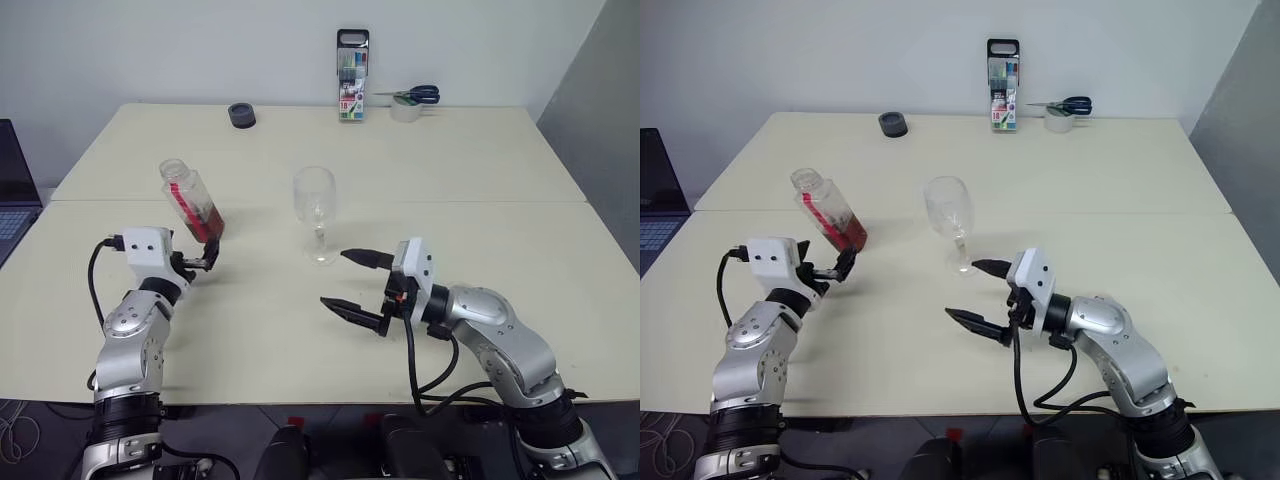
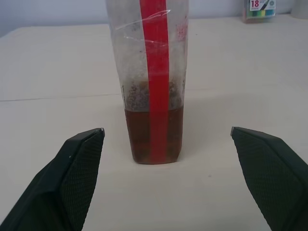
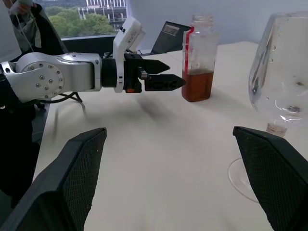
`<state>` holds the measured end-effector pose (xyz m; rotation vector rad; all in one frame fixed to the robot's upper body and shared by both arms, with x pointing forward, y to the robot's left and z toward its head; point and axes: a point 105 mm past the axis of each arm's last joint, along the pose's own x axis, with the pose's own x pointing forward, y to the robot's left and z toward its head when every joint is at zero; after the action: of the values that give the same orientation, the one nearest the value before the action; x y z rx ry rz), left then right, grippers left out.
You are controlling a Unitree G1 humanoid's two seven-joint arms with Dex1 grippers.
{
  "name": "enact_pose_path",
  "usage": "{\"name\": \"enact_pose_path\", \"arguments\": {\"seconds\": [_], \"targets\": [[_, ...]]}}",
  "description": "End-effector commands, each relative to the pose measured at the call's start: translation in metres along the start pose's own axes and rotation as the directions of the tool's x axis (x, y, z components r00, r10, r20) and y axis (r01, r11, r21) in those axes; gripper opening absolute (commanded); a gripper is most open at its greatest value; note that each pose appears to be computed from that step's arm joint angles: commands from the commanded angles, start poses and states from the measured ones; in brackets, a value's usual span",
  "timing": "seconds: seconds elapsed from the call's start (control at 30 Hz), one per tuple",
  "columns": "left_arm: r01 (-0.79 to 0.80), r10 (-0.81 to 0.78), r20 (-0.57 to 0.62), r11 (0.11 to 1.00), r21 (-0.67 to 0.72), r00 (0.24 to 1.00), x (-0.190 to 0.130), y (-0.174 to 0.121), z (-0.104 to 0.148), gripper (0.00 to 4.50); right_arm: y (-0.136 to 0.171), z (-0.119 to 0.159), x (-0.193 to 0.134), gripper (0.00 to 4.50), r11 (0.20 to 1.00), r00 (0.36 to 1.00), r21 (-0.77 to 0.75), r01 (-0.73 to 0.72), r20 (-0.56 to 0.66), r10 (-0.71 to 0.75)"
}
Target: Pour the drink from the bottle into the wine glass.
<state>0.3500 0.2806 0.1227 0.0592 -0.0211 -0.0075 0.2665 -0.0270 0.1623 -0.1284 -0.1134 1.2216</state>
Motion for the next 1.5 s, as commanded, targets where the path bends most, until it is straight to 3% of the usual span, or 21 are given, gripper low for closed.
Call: {"name": "enact_pose_path", "arguments": {"seconds": [0.03,1.5], "targets": [[-0.024,0.024,0.048,1.0,0.016,0.999,0.0,0.008,0.016,4.5,0.005,0.01,0.003,4.47,0.999,0.999,-0.028,-0.037,0.025,0.038],[0.007,-0.009,0.037,0.998,0.067,0.999,0.023,0.012,0.021,4.5,0.012,0.012,0.015,4.47,0.995,0.996,-0.047,-0.09,0.024,0.091]]}}
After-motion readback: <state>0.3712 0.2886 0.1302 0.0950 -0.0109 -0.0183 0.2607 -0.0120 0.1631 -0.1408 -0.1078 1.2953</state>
